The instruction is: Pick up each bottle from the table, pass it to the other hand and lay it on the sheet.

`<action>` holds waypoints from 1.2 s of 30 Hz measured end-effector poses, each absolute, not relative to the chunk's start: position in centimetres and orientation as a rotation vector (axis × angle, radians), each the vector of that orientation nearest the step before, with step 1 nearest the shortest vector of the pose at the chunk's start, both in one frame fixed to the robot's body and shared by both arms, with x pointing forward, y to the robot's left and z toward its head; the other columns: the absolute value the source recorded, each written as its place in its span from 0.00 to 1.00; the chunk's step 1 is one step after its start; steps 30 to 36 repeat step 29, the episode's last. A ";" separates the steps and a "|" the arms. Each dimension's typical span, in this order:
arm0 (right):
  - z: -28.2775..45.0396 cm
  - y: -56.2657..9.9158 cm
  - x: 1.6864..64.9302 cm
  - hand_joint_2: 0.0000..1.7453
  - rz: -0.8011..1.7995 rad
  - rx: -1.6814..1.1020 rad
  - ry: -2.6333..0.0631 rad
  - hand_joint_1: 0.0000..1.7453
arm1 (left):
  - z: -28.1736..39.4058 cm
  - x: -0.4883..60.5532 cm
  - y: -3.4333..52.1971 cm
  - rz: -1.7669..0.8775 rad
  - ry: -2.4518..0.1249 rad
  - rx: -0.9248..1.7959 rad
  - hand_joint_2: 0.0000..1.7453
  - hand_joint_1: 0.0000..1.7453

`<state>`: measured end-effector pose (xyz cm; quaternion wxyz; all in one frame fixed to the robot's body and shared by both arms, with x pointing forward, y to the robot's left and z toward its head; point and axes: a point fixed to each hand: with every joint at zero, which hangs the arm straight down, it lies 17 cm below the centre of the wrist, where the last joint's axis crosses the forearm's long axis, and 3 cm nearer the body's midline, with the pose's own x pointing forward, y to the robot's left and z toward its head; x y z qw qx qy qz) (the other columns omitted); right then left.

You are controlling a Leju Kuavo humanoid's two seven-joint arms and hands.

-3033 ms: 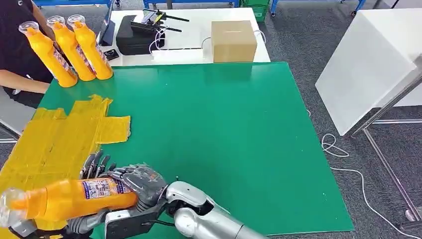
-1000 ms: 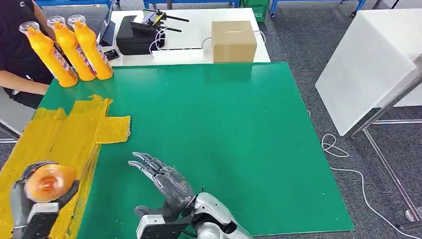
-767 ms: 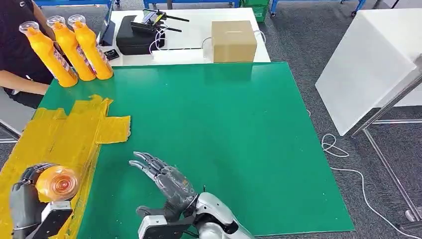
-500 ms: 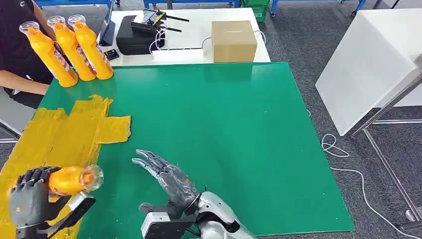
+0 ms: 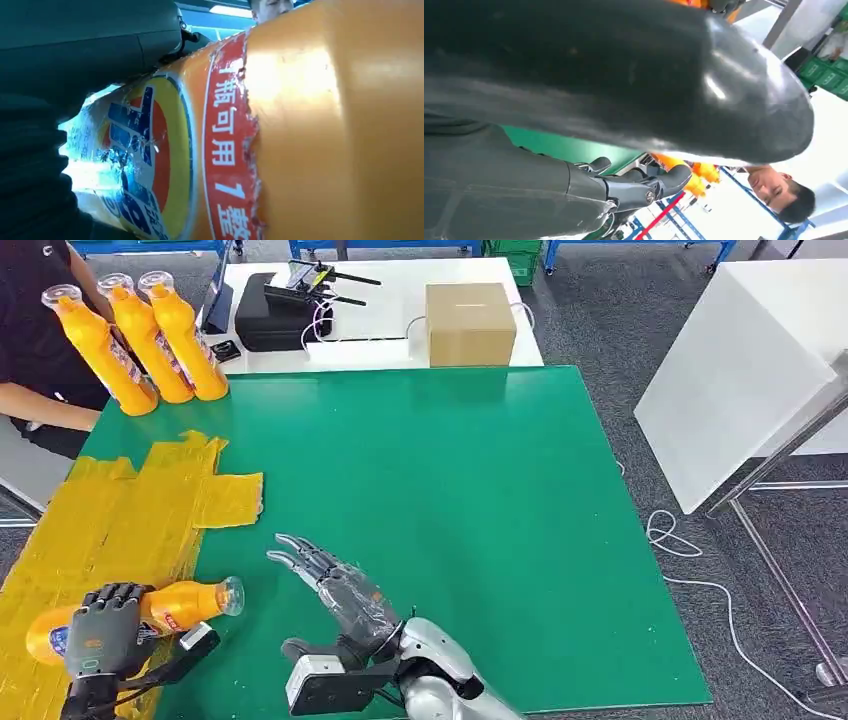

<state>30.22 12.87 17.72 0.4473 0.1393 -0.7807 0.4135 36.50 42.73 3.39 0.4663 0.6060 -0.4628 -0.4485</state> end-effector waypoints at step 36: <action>17.4 12.8 30.3 0.00 1.024 0.342 -1.920 0.00 | 3.9 37.0 42.8 -1.118 -1.157 1.548 0.00 0.00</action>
